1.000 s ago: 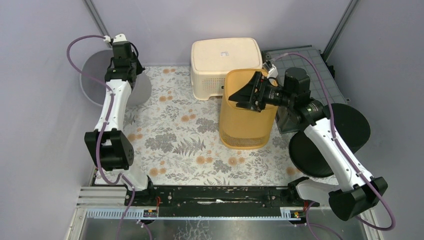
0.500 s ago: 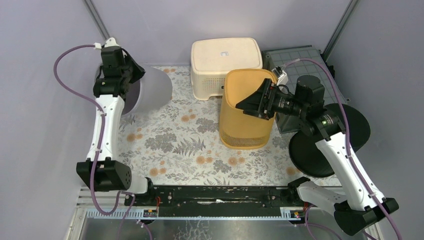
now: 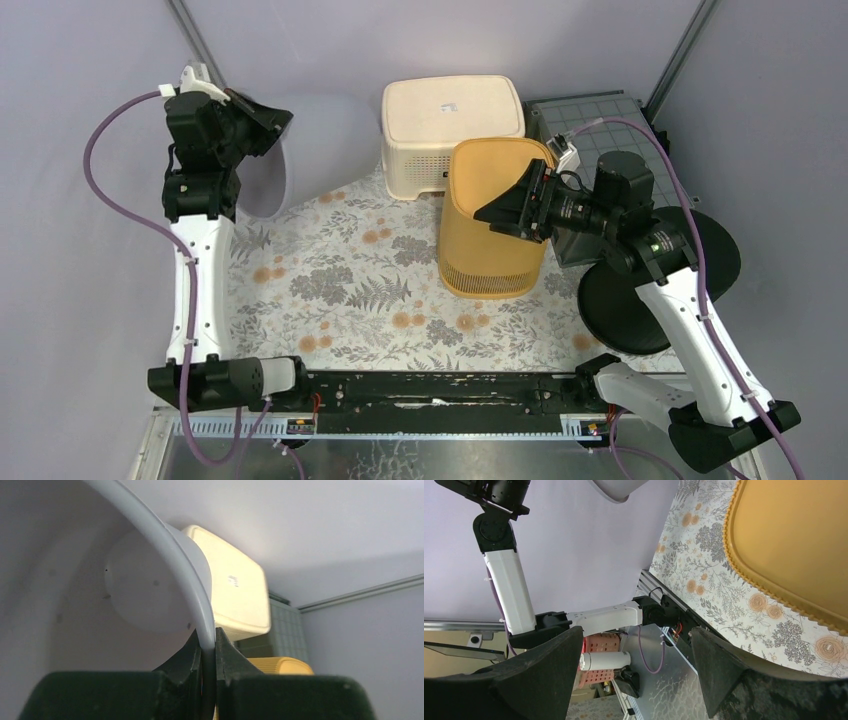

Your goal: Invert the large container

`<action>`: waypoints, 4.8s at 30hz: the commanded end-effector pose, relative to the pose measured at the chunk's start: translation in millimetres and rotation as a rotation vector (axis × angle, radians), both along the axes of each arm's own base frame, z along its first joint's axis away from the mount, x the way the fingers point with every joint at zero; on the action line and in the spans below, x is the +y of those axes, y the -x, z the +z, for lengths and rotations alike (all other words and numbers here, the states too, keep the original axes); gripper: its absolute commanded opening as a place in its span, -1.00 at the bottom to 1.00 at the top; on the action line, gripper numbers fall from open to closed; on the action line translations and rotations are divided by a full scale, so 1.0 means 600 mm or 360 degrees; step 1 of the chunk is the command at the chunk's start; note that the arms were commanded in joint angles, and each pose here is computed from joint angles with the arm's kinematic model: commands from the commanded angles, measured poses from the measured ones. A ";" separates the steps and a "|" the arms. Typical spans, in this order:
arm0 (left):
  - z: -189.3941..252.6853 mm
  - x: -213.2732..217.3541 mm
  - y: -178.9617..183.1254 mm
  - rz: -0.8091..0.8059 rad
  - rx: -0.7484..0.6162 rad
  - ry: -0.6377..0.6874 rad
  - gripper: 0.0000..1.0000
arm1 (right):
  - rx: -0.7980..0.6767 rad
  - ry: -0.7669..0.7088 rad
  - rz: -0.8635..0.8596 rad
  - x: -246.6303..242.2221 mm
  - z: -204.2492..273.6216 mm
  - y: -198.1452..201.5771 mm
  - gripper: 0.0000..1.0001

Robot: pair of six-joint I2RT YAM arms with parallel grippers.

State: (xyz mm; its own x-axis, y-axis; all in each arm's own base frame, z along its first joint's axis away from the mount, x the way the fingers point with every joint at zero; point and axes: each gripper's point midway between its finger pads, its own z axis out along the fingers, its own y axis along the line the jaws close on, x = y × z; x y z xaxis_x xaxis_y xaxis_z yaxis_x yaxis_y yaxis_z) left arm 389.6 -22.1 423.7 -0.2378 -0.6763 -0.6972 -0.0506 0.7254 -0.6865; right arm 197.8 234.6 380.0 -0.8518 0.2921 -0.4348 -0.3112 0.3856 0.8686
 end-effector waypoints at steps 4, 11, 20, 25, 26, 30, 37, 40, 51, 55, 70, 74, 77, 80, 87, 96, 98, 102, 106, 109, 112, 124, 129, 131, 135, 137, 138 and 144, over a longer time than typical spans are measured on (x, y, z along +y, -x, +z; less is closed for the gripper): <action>0.133 -0.014 0.034 -0.0122 -0.0437 0.0170 -1.00 | -0.0128 -0.0022 0.0008 -0.004 0.037 0.012 0.72; 0.176 -0.015 0.066 -0.0195 -0.0540 0.0256 -1.00 | -0.0127 -0.0021 0.0013 -0.001 0.035 0.008 0.72; 0.174 -0.035 0.094 -0.0397 -0.0657 0.0546 -1.00 | -0.0203 -0.0033 0.0076 0.005 0.072 0.009 0.72; 0.164 -0.039 0.114 -0.0510 -0.0752 0.0753 -1.00 | -0.0252 -0.0066 0.0124 0.013 0.109 0.003 0.72; 0.164 -0.039 0.120 -0.0531 -0.0785 0.0797 -1.00 | -0.0267 -0.0072 0.0132 0.015 0.118 0.002 0.72; 0.139 -0.035 0.137 -0.0558 -0.0844 0.0922 -1.00 | -0.0294 -0.0076 0.0181 0.024 0.145 -0.008 0.71; 0.099 -0.033 0.176 -0.0647 -0.0968 0.1160 -1.00 | -0.0317 -0.0076 0.0258 0.038 0.178 -0.022 0.68; 0.083 -0.036 0.196 -0.0700 -0.1023 0.1214 -1.00 | -0.0318 -0.0076 0.0285 0.043 0.183 -0.027 0.67; -0.031 -0.028 0.255 -0.0677 -0.1125 0.1496 -1.00 | -0.0336 -0.0092 0.0343 0.071 0.205 -0.072 0.65; -0.067 -0.028 0.270 -0.0653 -0.1126 0.1537 -1.00 | -0.0337 -0.0105 0.0384 0.086 0.208 -0.093 0.65; -0.186 -0.031 0.275 -0.0464 -0.0941 0.1581 -1.00 | -0.0217 0.0054 0.0444 0.152 0.112 -0.197 0.59; -0.204 -0.038 0.273 -0.0465 -0.0884 0.1560 -1.00 | -0.0210 0.0195 0.0378 0.152 0.066 -0.231 0.59; -0.218 -0.043 0.273 -0.0467 -0.0840 0.1548 -1.00 | -0.0182 0.0287 0.0347 0.151 0.033 -0.251 0.58; -0.235 -0.047 0.272 -0.0455 -0.0797 0.1530 -1.00 | -0.0201 0.0333 0.0312 0.150 0.020 -0.266 0.58; -0.259 -0.049 0.270 -0.0418 -0.0763 0.1487 -1.00 | -0.0270 0.0369 0.0309 0.156 0.004 -0.288 0.58; -0.249 -0.045 0.254 -0.0422 -0.0759 0.1463 -1.00 | -0.0323 0.0333 0.0487 0.208 -0.020 -0.273 0.58; -0.246 -0.045 0.252 -0.0427 -0.0760 0.1462 -1.00 | -0.0320 0.0343 0.0510 0.222 -0.027 -0.268 0.58; -0.242 -0.045 0.248 -0.0433 -0.0761 0.1463 -1.00 | -0.0297 0.0380 0.0534 0.238 -0.050 -0.264 0.55; -0.241 -0.044 0.244 -0.0432 -0.0758 0.1457 -1.00 | -0.0290 0.0396 0.0569 0.251 -0.063 -0.255 0.25; -0.243 -0.046 0.238 -0.0435 -0.0740 0.1452 -1.00 | -0.0289 0.0387 0.0591 0.256 -0.063 -0.251 -0.12; -0.253 -0.054 0.226 -0.0462 -0.0670 0.1449 -0.97 | -0.0304 0.0360 0.0608 0.259 -0.054 -0.244 -0.36; -0.303 -0.120 0.185 -0.0643 -0.0380 0.1402 0.24 | -0.0365 0.0283 0.0683 0.271 -0.023 -0.214 -0.56; -0.346 -0.133 0.184 -0.0643 -0.0241 0.1391 0.38 | -0.0363 0.0285 0.0714 0.279 -0.027 -0.203 -0.56; -0.361 -0.137 0.188 -0.0646 -0.0200 0.1377 0.39 | -0.0368 0.0286 0.0731 0.284 -0.027 -0.196 -0.56; -0.389 -0.142 0.194 -0.0645 -0.0116 0.1355 0.39 | -0.0374 0.0286 0.0756 0.288 -0.025 -0.184 -0.56; -0.404 -0.146 0.196 -0.0651 -0.0065 0.1342 0.40 | -0.0372 0.0288 0.0767 0.290 -0.026 -0.178 -0.56; -0.413 -0.149 0.198 -0.0661 -0.0031 0.1339 0.40 | -0.0372 0.0293 0.0771 0.290 -0.027 -0.175 -0.56; -0.464 -0.161 0.204 -0.0689 0.0155 0.1303 0.43 | -0.0371 0.0309 0.0781 0.290 -0.028 -0.165 -0.56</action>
